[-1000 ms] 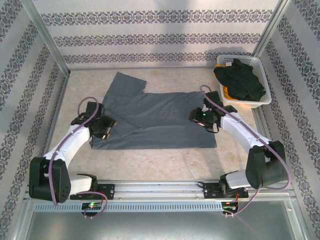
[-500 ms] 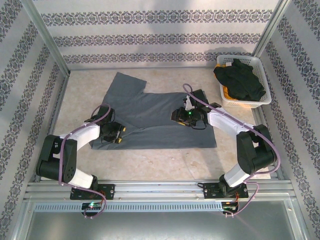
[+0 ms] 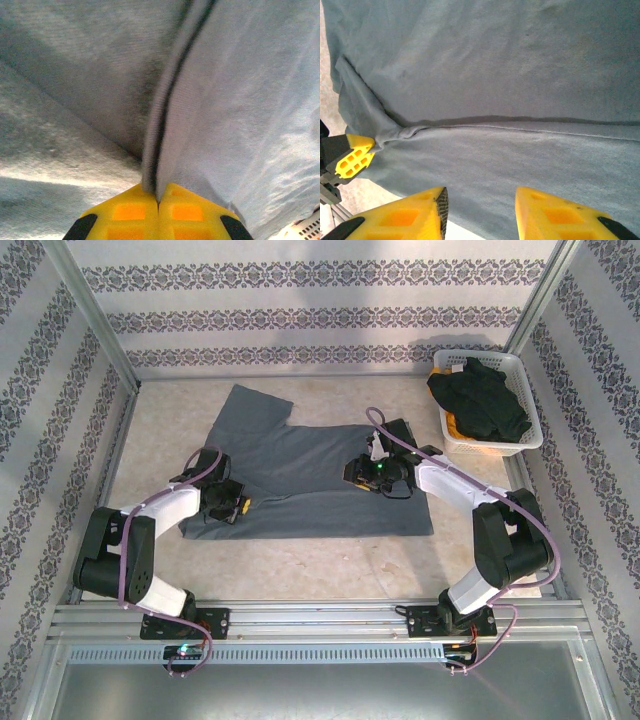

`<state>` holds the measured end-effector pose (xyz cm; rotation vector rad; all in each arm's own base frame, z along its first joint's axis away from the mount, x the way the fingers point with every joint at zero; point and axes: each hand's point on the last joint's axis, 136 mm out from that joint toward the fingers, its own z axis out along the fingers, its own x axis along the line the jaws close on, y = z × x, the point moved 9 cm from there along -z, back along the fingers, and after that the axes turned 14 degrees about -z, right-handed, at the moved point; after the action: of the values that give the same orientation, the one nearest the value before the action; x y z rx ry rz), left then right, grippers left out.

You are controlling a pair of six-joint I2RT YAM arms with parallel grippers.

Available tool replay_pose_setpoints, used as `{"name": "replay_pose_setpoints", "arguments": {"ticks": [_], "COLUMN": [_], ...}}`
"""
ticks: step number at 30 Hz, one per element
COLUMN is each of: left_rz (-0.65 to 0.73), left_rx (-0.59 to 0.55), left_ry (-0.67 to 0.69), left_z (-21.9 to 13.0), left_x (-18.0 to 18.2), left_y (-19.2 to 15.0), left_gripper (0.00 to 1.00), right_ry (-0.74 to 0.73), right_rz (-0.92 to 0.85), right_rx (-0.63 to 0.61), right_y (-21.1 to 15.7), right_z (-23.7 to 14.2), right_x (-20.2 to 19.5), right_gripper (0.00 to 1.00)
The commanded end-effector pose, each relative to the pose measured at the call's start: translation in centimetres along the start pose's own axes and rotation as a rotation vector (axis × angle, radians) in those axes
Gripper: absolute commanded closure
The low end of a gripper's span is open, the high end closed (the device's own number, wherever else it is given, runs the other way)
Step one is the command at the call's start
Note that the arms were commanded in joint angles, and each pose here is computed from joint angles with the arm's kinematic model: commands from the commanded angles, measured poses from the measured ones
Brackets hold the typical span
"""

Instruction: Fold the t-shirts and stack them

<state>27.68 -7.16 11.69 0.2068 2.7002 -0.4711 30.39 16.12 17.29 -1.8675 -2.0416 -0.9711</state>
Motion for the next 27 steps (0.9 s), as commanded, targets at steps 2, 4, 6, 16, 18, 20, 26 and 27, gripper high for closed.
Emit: {"name": "replay_pose_setpoints", "arguments": {"ticks": [2, 4, 6, 16, 18, 20, 26, 27], "left_rz": [0.109, 0.195, 0.271, 0.560, 0.610, 0.657, 0.718, 0.723], "left_rx": [-0.002, 0.005, 0.025, 0.059, 0.067, 0.073, 0.070, 0.064], "left_ry": [-0.064, -0.050, -0.026, 0.110, 0.125, 0.153, 0.266, 0.271], "left_z": [-0.6, -0.3, 0.2, 2.7, 3.1, 3.6, 5.1, 5.2], "left_x": [-3.4, -5.2, -6.7, -11.6, -12.1, -12.4, -11.5, -11.4], "left_y": [-0.7, -0.8, -1.0, -2.1, -2.7, -3.4, -4.0, -4.0], "left_gripper": [1.00, 1.00, 1.00, 1.00, 1.00, 1.00, 1.00, 1.00], "right_ry": [0.008, 0.032, 0.053, 0.077, 0.072, 0.069, 0.070, 0.071], "right_rz": [0.010, 0.015, 0.020, 0.047, 0.055, 0.060, 0.073, 0.076], "right_rx": [-0.027, -0.033, -0.024, -0.008, -0.005, 0.002, 0.018, 0.019], "right_y": [0.5, 0.7, 0.9, 0.5, 0.3, 0.0, -0.2, -0.2], "right_z": [-0.8, -0.8, -0.6, -0.4, -0.3, -0.3, 0.0, 0.1], "right_x": [0.2, 0.4, 0.5, 0.5, 0.3, 0.2, -0.1, -0.1], "right_gripper": [0.59, 0.59, 0.61, 0.64, 0.64, 0.64, 0.64, 0.64]}}
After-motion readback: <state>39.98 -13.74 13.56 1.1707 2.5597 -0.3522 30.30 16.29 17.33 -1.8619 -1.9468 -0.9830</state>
